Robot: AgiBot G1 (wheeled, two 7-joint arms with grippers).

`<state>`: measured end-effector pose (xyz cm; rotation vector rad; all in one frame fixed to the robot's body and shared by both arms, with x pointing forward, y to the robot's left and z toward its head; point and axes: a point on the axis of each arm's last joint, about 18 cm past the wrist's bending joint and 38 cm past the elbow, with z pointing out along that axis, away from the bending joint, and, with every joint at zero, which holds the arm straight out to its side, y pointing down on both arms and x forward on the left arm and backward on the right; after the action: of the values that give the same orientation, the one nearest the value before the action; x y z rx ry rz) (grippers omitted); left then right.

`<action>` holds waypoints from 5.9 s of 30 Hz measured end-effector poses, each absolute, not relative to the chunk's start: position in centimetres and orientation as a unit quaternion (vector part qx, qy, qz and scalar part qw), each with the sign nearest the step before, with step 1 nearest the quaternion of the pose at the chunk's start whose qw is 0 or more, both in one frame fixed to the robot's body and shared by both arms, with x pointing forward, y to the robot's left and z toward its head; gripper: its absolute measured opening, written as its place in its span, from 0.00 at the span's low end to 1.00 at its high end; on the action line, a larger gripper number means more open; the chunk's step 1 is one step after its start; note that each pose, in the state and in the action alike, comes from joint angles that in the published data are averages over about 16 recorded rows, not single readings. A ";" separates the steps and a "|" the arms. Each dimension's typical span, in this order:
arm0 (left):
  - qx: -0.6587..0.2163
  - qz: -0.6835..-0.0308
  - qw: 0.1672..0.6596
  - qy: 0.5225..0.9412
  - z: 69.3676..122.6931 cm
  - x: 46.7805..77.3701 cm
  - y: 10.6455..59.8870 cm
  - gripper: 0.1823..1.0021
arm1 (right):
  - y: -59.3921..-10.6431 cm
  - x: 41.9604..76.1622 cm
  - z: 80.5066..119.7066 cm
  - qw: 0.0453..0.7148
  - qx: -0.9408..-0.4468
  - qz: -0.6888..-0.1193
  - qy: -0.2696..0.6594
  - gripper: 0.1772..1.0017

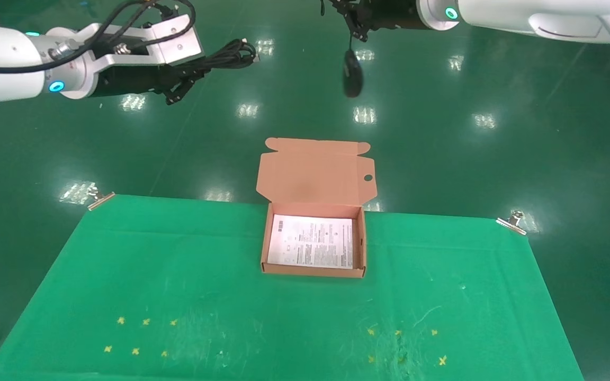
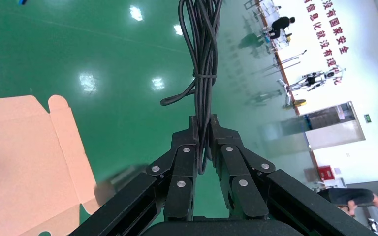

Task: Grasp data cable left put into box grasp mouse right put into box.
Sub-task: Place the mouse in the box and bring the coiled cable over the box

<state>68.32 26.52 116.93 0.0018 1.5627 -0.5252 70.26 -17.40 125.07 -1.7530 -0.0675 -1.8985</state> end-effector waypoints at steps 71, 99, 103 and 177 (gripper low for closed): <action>-0.047 -0.023 0.658 0.751 106.5 72.3 29.5 0.10 | -12.3 75.8 97.8 0.278 -0.805 -0.517 0.087 0.05; -0.046 -0.025 0.658 0.751 106.5 72.3 29.3 0.10 | -14.3 76.3 95.5 0.250 -0.815 -0.508 0.124 0.09; -0.043 -0.032 0.658 0.751 106.4 72.3 28.8 0.10 | -14.5 76.3 96.2 0.254 -0.809 -0.514 0.125 0.15; 0.133 -0.176 0.606 0.764 92.5 75.0 9.6 0.16 | -28.3 69.1 112.4 0.216 -0.702 -0.649 0.198 1.00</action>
<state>75.04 9.59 92.51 0.3065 1.7663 -0.4076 69.13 -28.30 112.36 -1.9448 0.5500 -1.7983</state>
